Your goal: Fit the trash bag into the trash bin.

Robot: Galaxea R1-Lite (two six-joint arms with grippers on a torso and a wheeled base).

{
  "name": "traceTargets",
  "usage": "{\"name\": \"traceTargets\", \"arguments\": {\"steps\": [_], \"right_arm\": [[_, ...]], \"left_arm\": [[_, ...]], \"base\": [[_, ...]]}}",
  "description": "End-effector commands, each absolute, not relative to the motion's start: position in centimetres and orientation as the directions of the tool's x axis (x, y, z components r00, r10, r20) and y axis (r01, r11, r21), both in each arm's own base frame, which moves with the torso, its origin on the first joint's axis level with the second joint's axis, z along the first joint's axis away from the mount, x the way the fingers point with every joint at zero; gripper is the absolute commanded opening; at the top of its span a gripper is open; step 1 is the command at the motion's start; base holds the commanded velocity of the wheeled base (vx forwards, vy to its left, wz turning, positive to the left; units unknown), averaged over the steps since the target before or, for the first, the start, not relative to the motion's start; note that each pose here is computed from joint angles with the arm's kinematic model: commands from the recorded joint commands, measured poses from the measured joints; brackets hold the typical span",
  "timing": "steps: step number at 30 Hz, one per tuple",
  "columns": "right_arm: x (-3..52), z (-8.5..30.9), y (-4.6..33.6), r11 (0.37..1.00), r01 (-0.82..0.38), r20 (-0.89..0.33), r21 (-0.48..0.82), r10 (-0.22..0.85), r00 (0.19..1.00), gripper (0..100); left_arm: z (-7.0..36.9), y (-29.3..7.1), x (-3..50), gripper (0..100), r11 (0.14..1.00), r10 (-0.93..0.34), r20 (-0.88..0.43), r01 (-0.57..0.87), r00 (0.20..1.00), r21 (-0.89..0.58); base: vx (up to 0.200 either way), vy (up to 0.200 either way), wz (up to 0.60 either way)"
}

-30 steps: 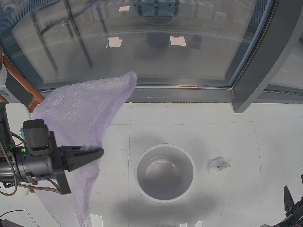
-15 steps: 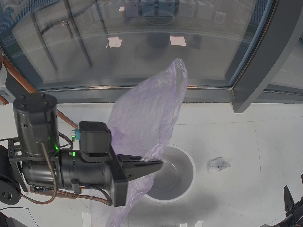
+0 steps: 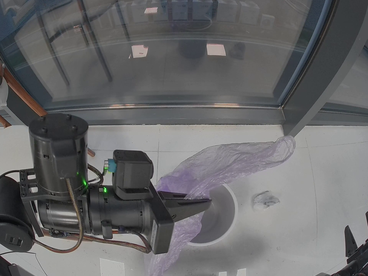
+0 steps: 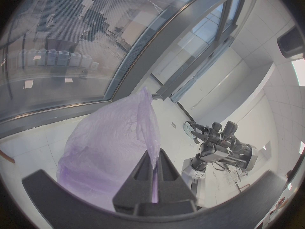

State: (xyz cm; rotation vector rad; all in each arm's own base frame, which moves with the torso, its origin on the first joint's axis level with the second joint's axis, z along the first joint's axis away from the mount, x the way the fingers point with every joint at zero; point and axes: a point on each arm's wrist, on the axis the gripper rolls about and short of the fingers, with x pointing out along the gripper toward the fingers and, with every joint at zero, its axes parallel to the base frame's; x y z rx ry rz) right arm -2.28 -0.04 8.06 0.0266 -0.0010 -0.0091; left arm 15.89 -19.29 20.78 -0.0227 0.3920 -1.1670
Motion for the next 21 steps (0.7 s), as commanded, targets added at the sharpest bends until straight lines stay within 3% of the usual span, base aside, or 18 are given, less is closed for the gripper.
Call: {"name": "traceTargets", "arguments": {"steps": [1,21], "right_arm": [[-2.2,7.6,0.0,1.0,0.008,-0.012,0.027,-0.008,1.0,100],[-2.2,7.6,0.0,1.0,0.007,-0.015,0.026,-0.006,1.0,100]], "left_arm": [[22.0,-20.3,15.0,0,0.36,-0.918,-0.251,0.909,0.306,-0.211],[21.9,-21.1,12.2,0,0.38,-0.914,-0.261,0.878,0.31,-0.289]], "base": [[0.0,0.0,0.0],[0.0,0.0,0.0]]}}
